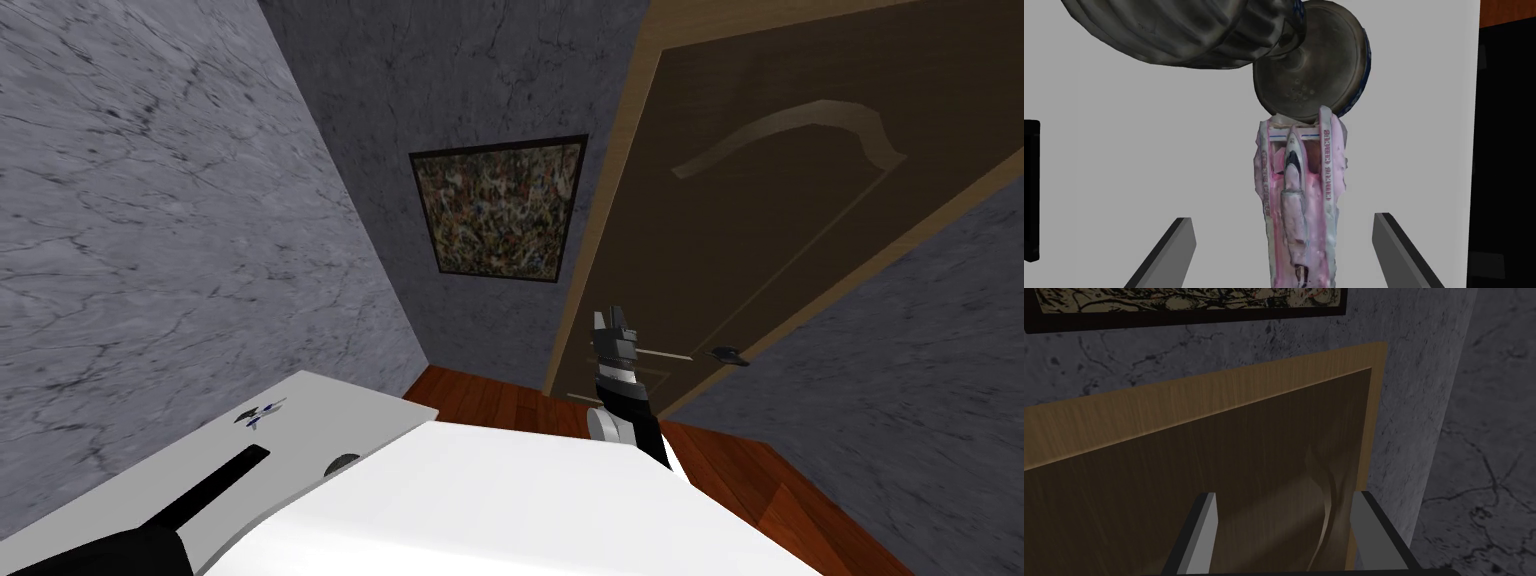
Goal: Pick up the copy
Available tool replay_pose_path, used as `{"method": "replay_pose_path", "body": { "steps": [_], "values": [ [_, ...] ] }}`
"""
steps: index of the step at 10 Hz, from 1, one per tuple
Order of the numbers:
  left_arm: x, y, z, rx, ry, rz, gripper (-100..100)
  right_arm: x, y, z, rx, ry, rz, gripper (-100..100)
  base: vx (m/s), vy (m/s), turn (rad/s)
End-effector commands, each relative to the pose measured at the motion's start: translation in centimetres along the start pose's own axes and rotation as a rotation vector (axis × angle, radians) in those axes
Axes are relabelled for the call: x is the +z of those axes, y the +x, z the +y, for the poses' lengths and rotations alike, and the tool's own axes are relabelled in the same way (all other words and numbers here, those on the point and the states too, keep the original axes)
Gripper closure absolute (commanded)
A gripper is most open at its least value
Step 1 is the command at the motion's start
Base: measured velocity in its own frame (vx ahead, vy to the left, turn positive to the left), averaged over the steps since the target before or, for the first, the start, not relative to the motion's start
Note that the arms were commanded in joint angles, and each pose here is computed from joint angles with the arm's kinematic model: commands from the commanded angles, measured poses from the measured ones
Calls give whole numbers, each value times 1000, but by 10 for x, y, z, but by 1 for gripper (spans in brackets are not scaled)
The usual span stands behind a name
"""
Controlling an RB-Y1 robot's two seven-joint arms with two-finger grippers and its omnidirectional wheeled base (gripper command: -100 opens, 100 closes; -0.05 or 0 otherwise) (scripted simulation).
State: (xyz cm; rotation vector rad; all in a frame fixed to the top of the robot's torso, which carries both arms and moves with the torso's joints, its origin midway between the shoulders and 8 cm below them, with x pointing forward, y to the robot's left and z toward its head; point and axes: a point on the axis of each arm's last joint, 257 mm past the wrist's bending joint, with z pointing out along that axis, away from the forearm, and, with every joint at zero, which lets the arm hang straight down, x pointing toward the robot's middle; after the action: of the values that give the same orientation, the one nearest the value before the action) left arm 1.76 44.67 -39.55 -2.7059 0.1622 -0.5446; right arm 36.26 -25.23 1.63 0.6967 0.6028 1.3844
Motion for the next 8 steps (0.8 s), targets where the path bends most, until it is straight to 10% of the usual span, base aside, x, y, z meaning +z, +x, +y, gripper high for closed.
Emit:
{"method": "replay_pose_path", "body": {
  "steps": [1, 4, 5, 8],
  "values": [
    [8, -2, 2, 0, 0, 1, -100, 0, 0, 0, 0, 0, 0, 0, 15, 13, 7],
    [13, -4, 5, 0, -1, 0, -100, 0, 0, 0, 0, 0, 0, 0, 21, 18, 3],
    [13, -4, 5, 1, 0, 1, 100, 0, 0, 0, 0, 0, 0, 0, 0, 0, 0],
    [13, -3, 4, 3, 1, 2, 100, 0, 0, 0, 0, 0, 0, 0, 0, 0, 0]
  ]
}}
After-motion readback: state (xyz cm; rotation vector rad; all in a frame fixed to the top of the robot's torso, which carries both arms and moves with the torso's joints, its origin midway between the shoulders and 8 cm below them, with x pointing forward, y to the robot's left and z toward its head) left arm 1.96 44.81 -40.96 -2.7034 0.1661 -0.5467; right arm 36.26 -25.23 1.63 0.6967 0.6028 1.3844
